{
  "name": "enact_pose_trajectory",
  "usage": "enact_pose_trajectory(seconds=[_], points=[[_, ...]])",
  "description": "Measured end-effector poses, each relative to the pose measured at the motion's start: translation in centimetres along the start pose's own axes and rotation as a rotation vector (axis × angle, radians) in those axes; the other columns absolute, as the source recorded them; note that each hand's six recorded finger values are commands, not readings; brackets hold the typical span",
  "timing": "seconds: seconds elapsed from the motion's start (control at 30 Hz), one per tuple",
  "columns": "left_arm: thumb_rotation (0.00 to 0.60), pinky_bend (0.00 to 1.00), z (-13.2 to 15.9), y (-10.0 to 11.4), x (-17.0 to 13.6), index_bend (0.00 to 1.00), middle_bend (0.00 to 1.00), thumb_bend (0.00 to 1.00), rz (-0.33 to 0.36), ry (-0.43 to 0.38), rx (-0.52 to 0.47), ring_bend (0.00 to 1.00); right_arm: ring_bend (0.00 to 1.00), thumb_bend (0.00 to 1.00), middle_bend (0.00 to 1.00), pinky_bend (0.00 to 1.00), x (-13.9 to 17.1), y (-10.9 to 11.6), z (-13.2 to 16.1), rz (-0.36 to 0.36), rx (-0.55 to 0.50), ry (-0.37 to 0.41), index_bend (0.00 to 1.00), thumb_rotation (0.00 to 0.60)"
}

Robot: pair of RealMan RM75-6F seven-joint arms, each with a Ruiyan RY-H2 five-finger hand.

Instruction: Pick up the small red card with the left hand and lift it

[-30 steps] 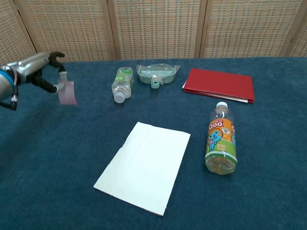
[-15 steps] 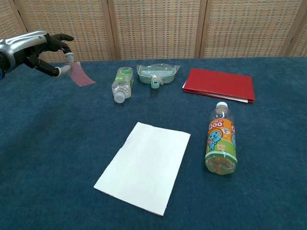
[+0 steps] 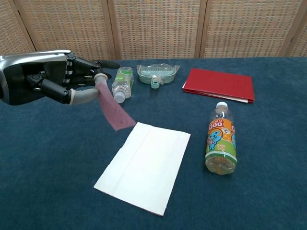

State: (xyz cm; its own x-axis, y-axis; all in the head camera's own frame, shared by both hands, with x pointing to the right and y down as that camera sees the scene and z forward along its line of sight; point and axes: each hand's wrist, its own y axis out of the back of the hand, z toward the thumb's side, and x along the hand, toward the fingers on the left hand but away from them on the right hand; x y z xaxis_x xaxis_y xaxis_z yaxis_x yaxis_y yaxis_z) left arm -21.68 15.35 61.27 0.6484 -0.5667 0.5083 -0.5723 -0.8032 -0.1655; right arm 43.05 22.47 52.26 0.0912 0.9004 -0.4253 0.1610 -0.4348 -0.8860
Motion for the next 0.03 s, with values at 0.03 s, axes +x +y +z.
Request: enact_pose_trajectory(seconds=[0.03], points=[[0.600, 0.00, 0.04, -0.30, -0.01, 0.67, 0.00, 0.50, -0.015, 0.003, -0.014, 0.00, 0.00, 0.00, 0.00, 0.00, 0.01, 0.00, 0.00, 0.000, -0.001, 0.001, 0.00, 0.600]])
